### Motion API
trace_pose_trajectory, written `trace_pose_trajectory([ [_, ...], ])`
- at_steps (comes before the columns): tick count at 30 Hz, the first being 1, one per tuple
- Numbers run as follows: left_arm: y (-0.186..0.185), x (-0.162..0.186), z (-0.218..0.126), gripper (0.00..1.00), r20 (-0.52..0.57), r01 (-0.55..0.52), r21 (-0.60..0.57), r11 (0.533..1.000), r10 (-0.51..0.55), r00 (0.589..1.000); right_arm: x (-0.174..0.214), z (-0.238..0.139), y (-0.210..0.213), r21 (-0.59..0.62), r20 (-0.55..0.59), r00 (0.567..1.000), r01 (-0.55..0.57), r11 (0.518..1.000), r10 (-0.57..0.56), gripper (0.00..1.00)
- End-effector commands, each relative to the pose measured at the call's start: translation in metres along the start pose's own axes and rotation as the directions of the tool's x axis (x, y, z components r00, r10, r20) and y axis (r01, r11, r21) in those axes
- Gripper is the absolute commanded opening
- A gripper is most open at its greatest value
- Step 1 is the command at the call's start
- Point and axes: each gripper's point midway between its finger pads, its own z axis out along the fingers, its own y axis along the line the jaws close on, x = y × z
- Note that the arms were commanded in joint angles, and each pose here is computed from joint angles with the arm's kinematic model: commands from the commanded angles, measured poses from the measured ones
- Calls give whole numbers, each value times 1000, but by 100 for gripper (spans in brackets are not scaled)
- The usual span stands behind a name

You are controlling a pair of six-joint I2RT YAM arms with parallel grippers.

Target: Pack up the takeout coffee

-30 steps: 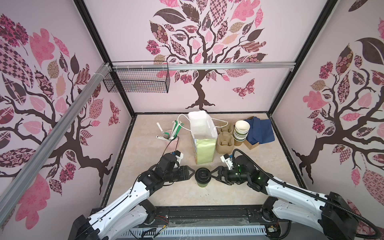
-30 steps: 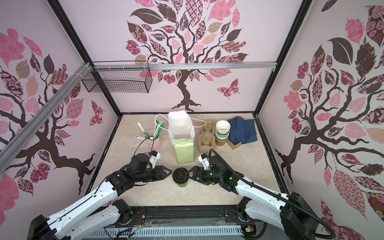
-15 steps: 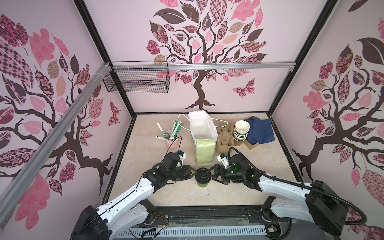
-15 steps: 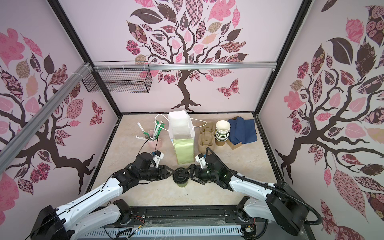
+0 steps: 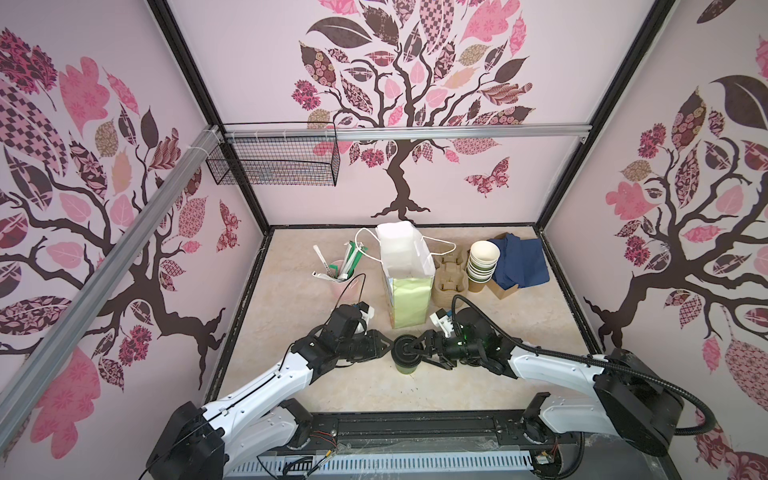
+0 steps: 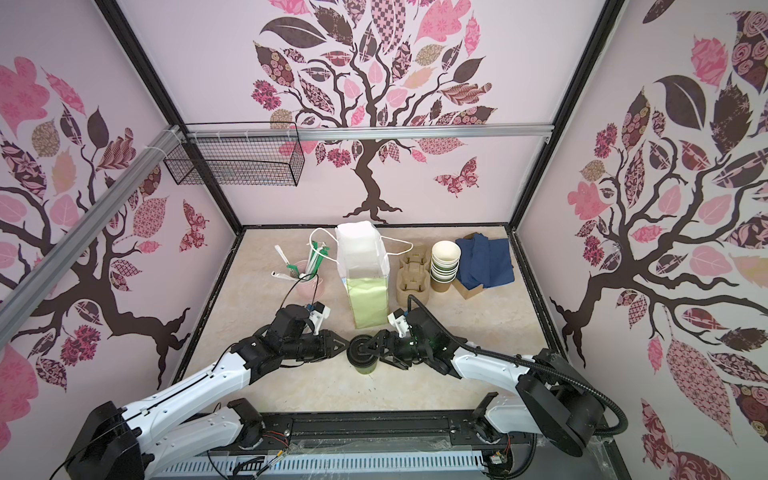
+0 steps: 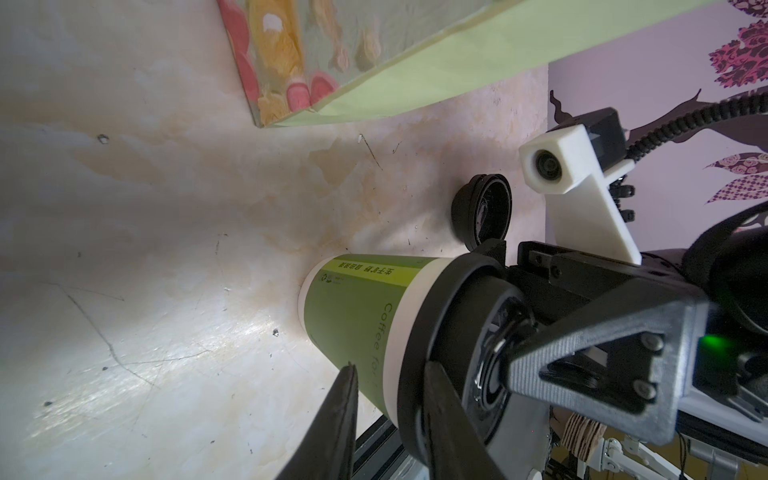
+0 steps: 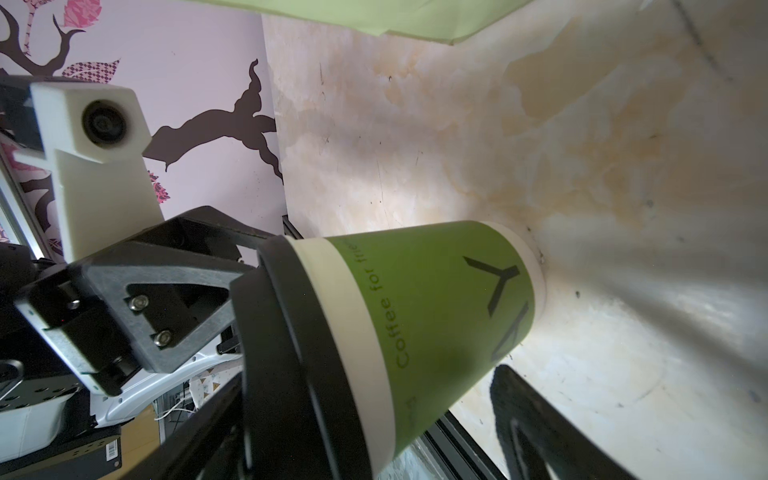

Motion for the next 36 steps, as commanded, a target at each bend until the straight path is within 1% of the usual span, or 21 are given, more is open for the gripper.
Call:
trace_pose_trajectory([
  [1,25,16,8,27,-51,28,-66,997,-31,998,-1,4,-15,66,-3,1000,-22,998,22,89],
  [5,40,24,12,23,-80,42,-117,992,-51,996,1,4,-23,94,1,999,-36,995,36,89],
  [10,48,28,15,19,-96,50,-153,987,-65,993,4,2,-34,131,4,999,-51,990,51,88],
  [14,54,31,14,19,-120,39,-186,982,-62,991,7,-1,-40,150,7,998,-59,987,59,88],
  [17,44,22,10,25,-95,10,-173,985,-26,995,7,-1,-39,148,7,999,-54,988,53,88],
  [21,12,-10,-7,38,38,-41,-107,993,45,998,6,-1,-31,121,4,999,-39,992,39,88],
  [23,-5,-22,-16,47,85,-71,-75,995,77,993,5,-1,-24,97,2,1000,-31,995,31,89],
  [25,-16,-26,-20,51,83,-89,-57,994,94,992,3,-1,-17,80,1,1000,-24,997,24,89],
  [29,-34,-24,-20,58,40,-108,8,994,108,993,-1,-2,-1,37,6,1000,1,999,-1,91],
  [31,-35,-22,-17,60,22,-111,23,994,110,994,-3,-3,7,13,6,1000,13,1000,-13,94],
  [33,-30,-18,-14,63,3,-108,11,994,108,994,-5,-6,19,-13,15,1000,28,1000,-28,95],
  [36,-28,-12,-11,66,-30,-110,13,994,110,993,-7,-18,36,-35,43,997,68,997,-67,98],
])
